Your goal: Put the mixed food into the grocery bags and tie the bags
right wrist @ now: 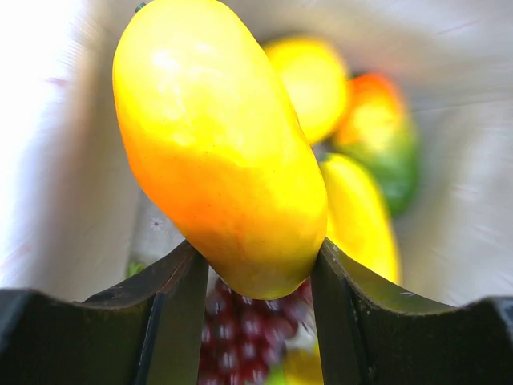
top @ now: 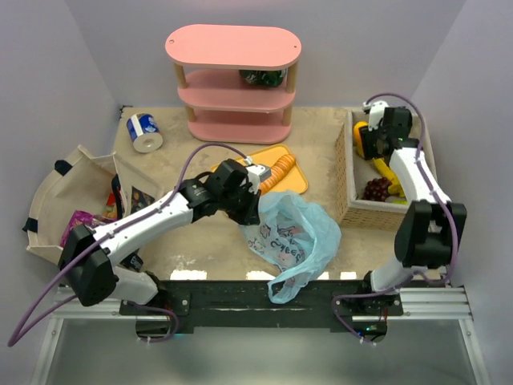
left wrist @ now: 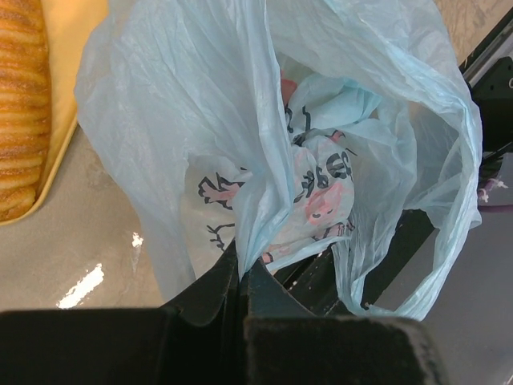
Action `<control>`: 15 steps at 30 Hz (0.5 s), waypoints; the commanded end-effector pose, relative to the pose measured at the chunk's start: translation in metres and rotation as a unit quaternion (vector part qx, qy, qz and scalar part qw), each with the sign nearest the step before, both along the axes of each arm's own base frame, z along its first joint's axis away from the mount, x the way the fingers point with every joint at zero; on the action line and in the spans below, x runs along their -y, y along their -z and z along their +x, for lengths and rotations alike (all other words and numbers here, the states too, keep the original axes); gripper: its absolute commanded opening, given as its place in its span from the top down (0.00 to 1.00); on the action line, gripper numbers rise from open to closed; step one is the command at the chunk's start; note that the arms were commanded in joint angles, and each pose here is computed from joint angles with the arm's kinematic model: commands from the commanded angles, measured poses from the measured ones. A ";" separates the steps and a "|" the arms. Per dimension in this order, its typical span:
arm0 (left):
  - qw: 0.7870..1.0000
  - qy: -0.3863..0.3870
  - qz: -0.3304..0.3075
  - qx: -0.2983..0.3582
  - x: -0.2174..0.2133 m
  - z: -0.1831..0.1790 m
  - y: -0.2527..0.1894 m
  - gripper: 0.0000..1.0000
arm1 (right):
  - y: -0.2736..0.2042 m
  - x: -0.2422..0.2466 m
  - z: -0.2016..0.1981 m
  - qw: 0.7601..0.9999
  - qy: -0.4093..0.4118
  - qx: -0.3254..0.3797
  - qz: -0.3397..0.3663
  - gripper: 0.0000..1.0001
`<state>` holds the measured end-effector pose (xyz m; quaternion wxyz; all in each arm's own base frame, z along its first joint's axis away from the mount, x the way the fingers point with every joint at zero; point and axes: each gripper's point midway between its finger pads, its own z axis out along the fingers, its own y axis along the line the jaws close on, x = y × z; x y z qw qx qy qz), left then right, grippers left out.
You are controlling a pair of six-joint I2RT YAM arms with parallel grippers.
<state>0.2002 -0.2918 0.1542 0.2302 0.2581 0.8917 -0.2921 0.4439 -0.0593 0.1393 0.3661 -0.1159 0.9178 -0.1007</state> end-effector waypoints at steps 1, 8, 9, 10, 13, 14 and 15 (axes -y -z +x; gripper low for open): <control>1.000 0.001 -0.007 -0.015 0.005 0.000 -0.017 1.00 | -0.104 -0.007 -0.024 0.994 0.033 0.105 0.012 0.78; 0.999 -0.033 -0.040 0.002 0.005 0.004 -0.032 1.00 | -0.159 -0.184 -0.123 0.963 -0.151 0.103 0.198 0.78; 0.999 -0.037 -0.040 0.002 0.004 0.004 -0.033 1.00 | -0.158 -0.202 -0.137 0.954 -0.159 0.089 0.238 0.78; 0.998 -0.041 -0.039 0.001 0.003 0.006 -0.032 1.00 | -0.148 -0.228 -0.169 0.937 -0.199 0.061 0.281 0.79; 0.998 -0.043 -0.035 -0.016 0.003 0.002 -0.025 1.00 | -0.126 -0.263 -0.217 0.908 -0.231 0.017 0.350 0.82; 0.998 -0.041 -0.035 -0.019 0.003 0.000 -0.025 1.00 | -0.117 -0.268 -0.228 0.904 -0.232 -0.003 0.360 0.83; 0.998 -0.044 -0.036 -0.024 0.003 -0.001 -0.025 1.00 | -0.109 -0.270 -0.238 0.903 -0.236 -0.018 0.359 0.85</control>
